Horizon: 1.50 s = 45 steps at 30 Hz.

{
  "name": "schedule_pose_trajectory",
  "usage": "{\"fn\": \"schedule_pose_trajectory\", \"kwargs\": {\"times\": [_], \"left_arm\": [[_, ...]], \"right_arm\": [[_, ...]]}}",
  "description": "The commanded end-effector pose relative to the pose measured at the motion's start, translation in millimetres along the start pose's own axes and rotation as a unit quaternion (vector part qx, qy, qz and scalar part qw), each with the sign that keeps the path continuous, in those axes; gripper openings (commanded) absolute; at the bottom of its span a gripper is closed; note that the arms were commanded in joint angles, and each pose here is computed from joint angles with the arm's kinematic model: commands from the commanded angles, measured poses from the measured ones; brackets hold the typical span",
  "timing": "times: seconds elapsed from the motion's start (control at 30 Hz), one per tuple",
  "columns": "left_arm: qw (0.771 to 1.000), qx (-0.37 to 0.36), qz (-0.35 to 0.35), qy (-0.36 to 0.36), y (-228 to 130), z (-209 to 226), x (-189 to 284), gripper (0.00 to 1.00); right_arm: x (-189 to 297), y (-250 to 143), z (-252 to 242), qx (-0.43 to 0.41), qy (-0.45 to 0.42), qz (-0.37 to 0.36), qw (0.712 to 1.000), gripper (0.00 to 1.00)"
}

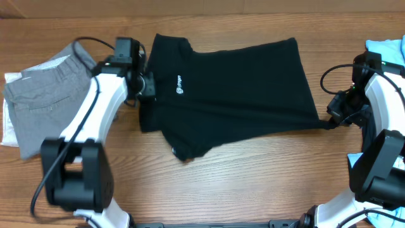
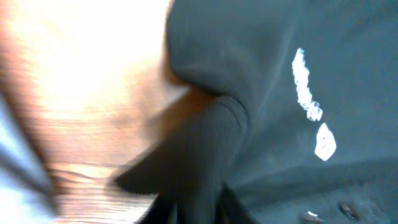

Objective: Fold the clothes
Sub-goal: 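Fold the shirt's left side rightward with the left gripper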

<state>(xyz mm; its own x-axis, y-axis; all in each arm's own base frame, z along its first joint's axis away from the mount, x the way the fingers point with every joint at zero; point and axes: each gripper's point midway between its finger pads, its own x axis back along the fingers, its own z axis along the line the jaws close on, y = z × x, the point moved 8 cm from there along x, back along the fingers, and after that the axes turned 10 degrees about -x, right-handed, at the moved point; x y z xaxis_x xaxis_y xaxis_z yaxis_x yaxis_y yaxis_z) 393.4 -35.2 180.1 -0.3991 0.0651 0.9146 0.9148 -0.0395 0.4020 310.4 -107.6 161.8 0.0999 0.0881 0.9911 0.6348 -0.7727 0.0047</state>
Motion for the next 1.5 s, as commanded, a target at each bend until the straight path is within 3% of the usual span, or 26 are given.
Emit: {"fn": "schedule_pose_trajectory", "kwargs": {"times": [0.0,0.2,0.3,0.4,0.5,0.63,0.8,0.9,0.97,1.17,1.47], "left_arm": [[0.996,0.010,-0.071,0.043,14,10,46,0.24],[0.999,0.015,-0.016,0.031,1,8,23,0.26],[0.999,0.015,0.011,0.029,-2,8,0,0.38],[0.998,0.017,0.056,-0.001,-15,3,-10,0.32],[0.986,0.030,0.130,-0.099,-39,-16,4,0.31],[0.969,0.000,0.217,-0.120,-70,-40,14,0.31],[0.960,-0.103,0.253,-0.055,-105,-74,-1,0.32],[0.955,-0.174,0.239,-0.040,-121,-106,-10,0.36],[0.952,-0.211,0.220,0.009,-129,-122,-12,0.38],[0.944,-0.245,0.182,0.127,-152,-140,-12,0.40],[0.939,-0.259,0.154,0.168,-160,-148,-9,0.39]], "right_arm": [[4,0,-1,-0.006,0.001,-0.010,1.000,0.04],[4,0,0,-0.006,0.005,-0.007,1.000,0.04],[4,0,0,-0.006,0.005,-0.007,1.000,0.04],[4,-1,0,-0.006,0.005,-0.006,1.000,0.04],[4,-1,0,-0.006,0.005,-0.007,1.000,0.04],[4,-1,0,-0.006,0.006,-0.006,1.000,0.04],[4,-1,0,-0.006,0.006,-0.006,1.000,0.04],[4,-1,0,-0.006,0.007,-0.006,1.000,0.04],[4,-1,0,-0.006,0.006,-0.006,1.000,0.04],[4,-1,0,-0.006,0.007,-0.006,1.000,0.04],[4,0,0,-0.006,0.008,-0.007,1.000,0.04]]}}
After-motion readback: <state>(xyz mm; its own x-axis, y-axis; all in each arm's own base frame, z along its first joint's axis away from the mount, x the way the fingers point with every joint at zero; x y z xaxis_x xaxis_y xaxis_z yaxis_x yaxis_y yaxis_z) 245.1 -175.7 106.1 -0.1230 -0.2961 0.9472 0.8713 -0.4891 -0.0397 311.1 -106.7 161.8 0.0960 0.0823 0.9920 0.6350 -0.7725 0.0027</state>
